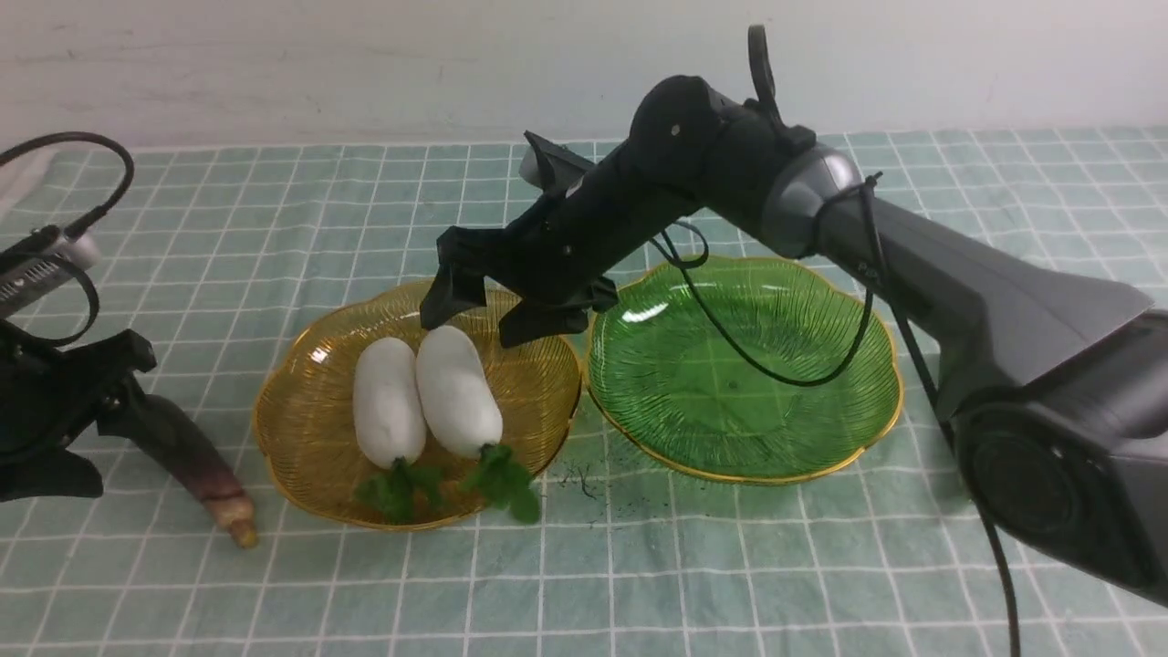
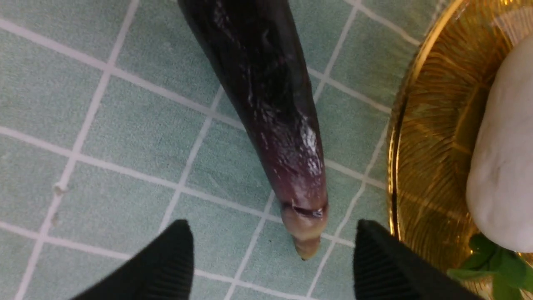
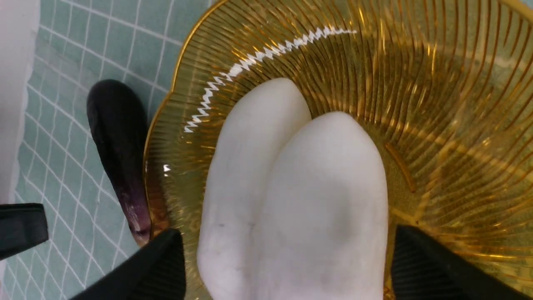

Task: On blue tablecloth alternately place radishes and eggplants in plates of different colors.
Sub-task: 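Place the eggplant on the green plate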

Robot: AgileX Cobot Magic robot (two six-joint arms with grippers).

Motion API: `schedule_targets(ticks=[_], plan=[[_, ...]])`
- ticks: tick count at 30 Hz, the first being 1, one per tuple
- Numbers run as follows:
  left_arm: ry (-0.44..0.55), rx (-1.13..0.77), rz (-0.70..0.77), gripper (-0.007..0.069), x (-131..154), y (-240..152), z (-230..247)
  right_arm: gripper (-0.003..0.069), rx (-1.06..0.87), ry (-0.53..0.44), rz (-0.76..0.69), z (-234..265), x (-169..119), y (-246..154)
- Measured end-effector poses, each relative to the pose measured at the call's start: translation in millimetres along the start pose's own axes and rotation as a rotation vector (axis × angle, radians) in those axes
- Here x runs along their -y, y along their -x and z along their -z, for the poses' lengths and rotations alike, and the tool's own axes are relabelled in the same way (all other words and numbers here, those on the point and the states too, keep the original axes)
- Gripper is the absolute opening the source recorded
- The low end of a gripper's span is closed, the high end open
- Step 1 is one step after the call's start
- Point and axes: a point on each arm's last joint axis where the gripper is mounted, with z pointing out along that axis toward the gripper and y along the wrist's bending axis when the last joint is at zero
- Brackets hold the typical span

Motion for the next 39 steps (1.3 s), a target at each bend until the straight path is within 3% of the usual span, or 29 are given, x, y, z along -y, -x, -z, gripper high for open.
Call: schedule_targets(ticks=[2, 8, 12, 16, 17, 20, 22, 26, 30, 33, 34, 36, 37, 38, 39], plan=[[0.003, 0.0, 0.003, 0.0583, -1.5, 1.7, -4.6, 0.0631, 0.001, 0.006, 0.008, 10.2, 0.5, 5.2], [0.003, -0.001, 0.008, 0.0634, -5.5, 6.6, -19.5, 0.0575, 0.106, 0.012, 0.061, 72.2, -0.4, 37.7], [-0.006, 0.038, 0.05, 0.0633, -9.9, 15.3, -37.6, 0.0365, 0.305, -0.045, 0.016, 166.4, 1.7, 61.3], [-0.016, 0.046, 0.081, 0.0612, -12.9, 19.1, -50.8, 0.0222, 0.363, -0.097, 0.053, 214.7, -13.0, 55.4], [-0.022, 0.044, 0.085, 0.0582, -14.3, 20.2, -57.1, 0.0144, 0.371, -0.149, 0.086, 232.2, -21.4, 47.4], [-0.038, 0.041, 0.085, 0.0443, -15.7, 21.8, -66.9, 0.0024, 0.336, -0.36, 0.138, 263.2, -24.2, 18.9], [-0.042, 0.038, 0.088, 0.0325, -15.8, 22.3, -68.7, 0.0, 0.308, -0.486, 0.153, 279.1, -20.3, -0.1], [-0.055, 0.026, 0.044, 0.0311, -9.5, 26.5, -56.8, -0.0013, 0.265, -0.709, 0.125, 311.7, 1.5, -36.0], [-0.107, 0.091, -0.062, 0.0311, 23.1, 39.6, -16.8, -0.0013, 0.201, -0.818, -0.015, 332.4, 51.8, -63.1], [-0.153, 0.128, -0.163, 0.0311, 58.5, 40.4, 5.3, -0.0011, 0.148, -0.819, -0.146, 334.0, 91.7, -76.9], [-0.194, 0.153, -0.254, 0.0311, 91.2, 38.4, 19.0, -0.0004, 0.116, -0.786, -0.249, 332.9, 119.4, -85.6], [-0.241, 0.163, -0.35, 0.0311, 129.1, 30.7, 24.6, 0.0013, 0.089, -0.736, -0.335, 329.2, 145.9, -92.4], [-0.245, 0.158, -0.359, 0.0311, 132.5, 28.6, 23.7, 0.0015, 0.086, -0.72, -0.346, 327.3, 148.5, -93.4], [-0.302, 0.149, -0.456, 0.0311, 174.2, 15.3, 21.6, 0.0049, 0.048, -0.648, -0.381, 315.7, 168.1, -96.9], [-0.32, 0.144, -0.481, 0.0311, 186.2, 10.2, 19.5, 0.0067, 0.031, -0.63, -0.376, 310.4, 174.0, -97.0]])
